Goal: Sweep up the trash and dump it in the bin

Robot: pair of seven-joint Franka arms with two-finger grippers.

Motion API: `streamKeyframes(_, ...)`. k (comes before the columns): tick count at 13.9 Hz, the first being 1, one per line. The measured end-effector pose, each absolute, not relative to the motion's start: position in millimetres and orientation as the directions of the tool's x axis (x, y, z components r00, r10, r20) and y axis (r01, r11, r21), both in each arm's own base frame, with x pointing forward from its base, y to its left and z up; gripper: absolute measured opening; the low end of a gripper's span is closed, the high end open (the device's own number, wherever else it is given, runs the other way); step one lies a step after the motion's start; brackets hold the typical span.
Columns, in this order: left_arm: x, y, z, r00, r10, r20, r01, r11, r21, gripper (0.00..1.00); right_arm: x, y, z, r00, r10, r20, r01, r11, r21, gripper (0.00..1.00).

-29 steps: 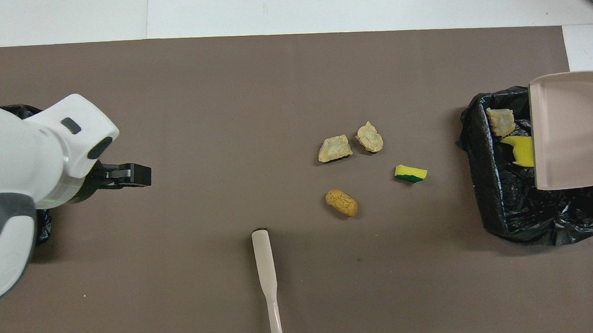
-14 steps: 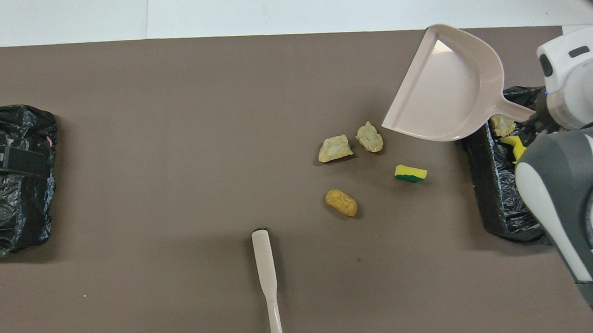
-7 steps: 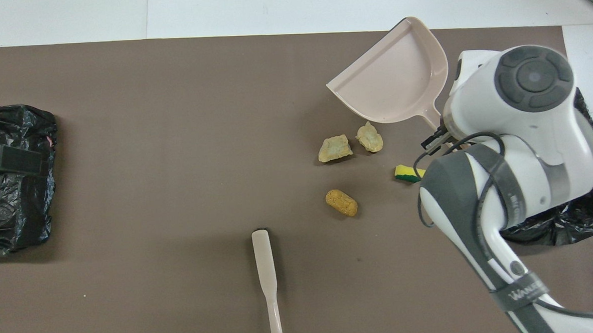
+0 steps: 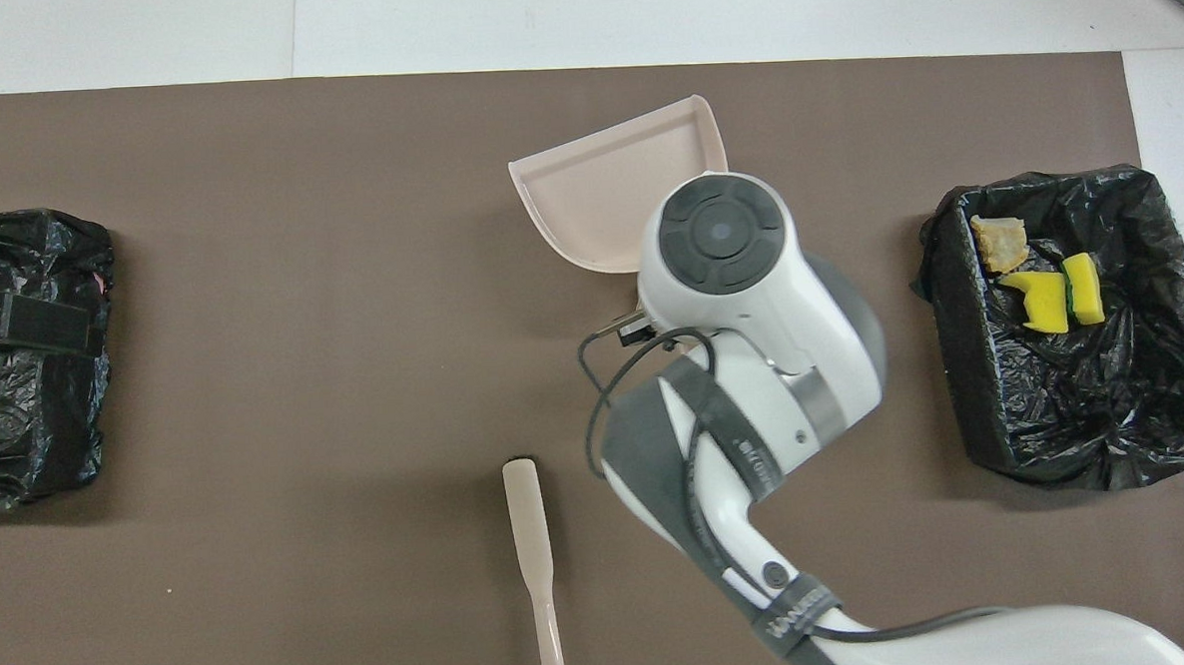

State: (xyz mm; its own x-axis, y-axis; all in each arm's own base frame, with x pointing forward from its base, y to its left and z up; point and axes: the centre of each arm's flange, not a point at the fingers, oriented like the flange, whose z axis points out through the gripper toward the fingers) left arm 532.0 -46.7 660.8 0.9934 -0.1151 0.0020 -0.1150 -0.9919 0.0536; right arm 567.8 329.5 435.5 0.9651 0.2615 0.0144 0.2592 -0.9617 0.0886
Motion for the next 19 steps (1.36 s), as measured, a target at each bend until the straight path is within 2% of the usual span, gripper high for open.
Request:
streamKeyframes(3,531,-59,661,0.99,-0.138,0.001,-0.138,-0.989,0.055,1.0,556,415,402,0.989,0.142,0.028,0.14,-0.988,0.07,0.32)
streamKeyframes(6,531,-53,660,0.992,-0.127,0.0,-0.127,-0.99,0.056,1.0,562,463,370,0.995,0.093,0.044,0.091,-0.995,0.044,0.32)
streamKeyframes(9,533,-40,661,0.995,-0.104,0.001,-0.104,-0.993,0.057,1.0,564,478,344,0.995,0.084,0.047,0.082,-0.996,0.033,0.32)
streamKeyframes(12,533,-36,663,0.995,-0.097,0.007,-0.097,-0.994,0.056,1.0,564,480,340,0.996,0.076,0.048,0.075,-0.997,0.021,0.32)
streamKeyframes(14,532,-37,664,0.995,-0.098,0.008,-0.098,-0.994,0.056,1.0,566,482,338,0.995,0.07,0.072,0.069,-0.998,0.003,0.36)
streamKeyframes(16,531,-37,665,0.995,-0.099,0.004,-0.099,-0.993,0.056,1.0,567,482,341,0.994,0.07,0.082,0.07,-0.998,0.001,0.53)
streamKeyframes(19,529,-37,667,0.995,-0.098,0.004,-0.098,-0.994,0.055,1.0,574,474,359,0.993,0.055,0.107,0.056,-0.998,-0.005,0.88)
